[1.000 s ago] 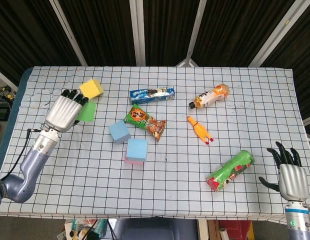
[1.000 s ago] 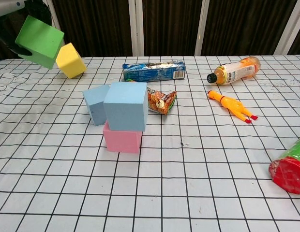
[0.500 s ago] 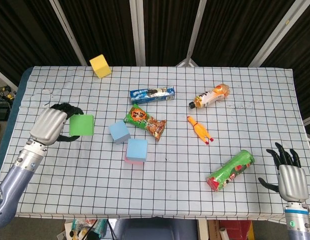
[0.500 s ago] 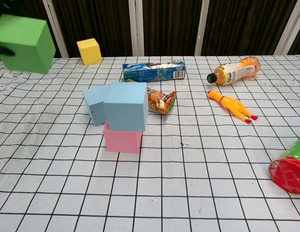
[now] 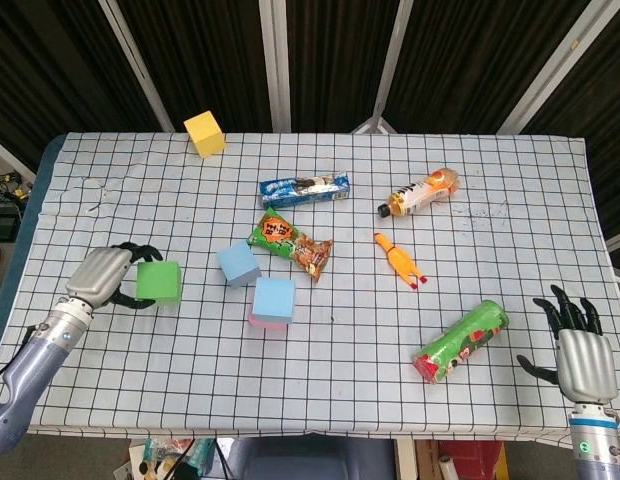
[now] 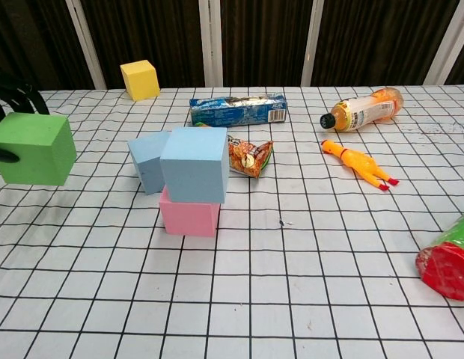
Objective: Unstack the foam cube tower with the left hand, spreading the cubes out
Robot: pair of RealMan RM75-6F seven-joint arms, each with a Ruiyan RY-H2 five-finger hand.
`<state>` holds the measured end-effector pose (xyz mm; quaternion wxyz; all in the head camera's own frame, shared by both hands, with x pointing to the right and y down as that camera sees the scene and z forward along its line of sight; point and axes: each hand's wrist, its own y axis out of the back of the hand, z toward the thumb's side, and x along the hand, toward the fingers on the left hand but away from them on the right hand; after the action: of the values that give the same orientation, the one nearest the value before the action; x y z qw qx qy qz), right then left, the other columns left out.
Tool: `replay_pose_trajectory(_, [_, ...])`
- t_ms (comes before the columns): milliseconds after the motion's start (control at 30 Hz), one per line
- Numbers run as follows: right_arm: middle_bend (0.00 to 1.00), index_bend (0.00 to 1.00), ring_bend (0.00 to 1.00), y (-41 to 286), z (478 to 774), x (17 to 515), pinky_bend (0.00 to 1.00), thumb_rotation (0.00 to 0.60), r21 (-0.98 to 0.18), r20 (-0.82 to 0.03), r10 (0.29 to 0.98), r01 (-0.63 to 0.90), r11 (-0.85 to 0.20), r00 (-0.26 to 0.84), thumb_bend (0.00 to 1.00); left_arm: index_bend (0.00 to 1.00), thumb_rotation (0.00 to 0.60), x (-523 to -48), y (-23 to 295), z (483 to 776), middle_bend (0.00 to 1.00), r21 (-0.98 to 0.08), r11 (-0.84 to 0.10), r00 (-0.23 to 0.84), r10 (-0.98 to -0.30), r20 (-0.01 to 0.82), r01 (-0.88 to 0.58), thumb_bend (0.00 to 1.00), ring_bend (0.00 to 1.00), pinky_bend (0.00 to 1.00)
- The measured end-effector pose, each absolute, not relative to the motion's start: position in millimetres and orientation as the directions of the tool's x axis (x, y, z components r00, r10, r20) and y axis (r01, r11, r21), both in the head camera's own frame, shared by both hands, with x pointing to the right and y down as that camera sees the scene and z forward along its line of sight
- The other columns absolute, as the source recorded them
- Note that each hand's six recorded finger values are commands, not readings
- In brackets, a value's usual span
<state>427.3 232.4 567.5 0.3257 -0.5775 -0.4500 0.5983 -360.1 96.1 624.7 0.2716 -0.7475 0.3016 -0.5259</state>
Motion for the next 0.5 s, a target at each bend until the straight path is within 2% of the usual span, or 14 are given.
replay_pose_trajectory(133, [0.09, 0.24, 0.18, 232.4, 567.0, 427.1, 0.07, 0.600, -0.915, -0.396, 0.910, 0.136, -0.380, -0.121, 0.00, 0.26, 0.600, -356.9, 96.5, 634.9, 0.33, -0.703, -0.696, 0.253, -0.713, 0.653, -0.146, 0.14, 0.18, 0.30])
replay_pose_trajectory(300, [0.09, 0.24, 0.19, 231.2, 565.7, 428.4, 0.07, 0.600, -0.916, -0.392, 0.911, 0.143, -0.375, -0.125, 0.00, 0.10, 0.600, -349.1, 99.6, 647.2, 0.04, -0.662, -0.741, 0.249, -0.665, 0.704, -0.109, 0.04, 0.01, 0.21])
replay_pose_trajectory(367, [0.09, 0.24, 0.19, 231.1, 565.2, 428.9, 0.07, 0.600, -0.917, -0.390, 0.912, 0.144, -0.372, -0.127, 0.00, 0.06, 0.600, -346.5, 102.0, 650.1, 0.00, -0.642, -0.761, 0.253, -0.641, 0.725, -0.090, 0.01, 0.00, 0.18])
replay_pose_trajectory(500, [0.09, 0.24, 0.19, 230.7, 564.9, 429.3, 0.07, 0.600, -0.918, -0.388, 0.913, 0.144, -0.370, -0.128, 0.00, 0.05, 0.600, -339.1, 102.7, 645.4, 0.00, -0.608, -0.791, 0.267, -0.602, 0.753, -0.067, 0.00, 0.00, 0.18])
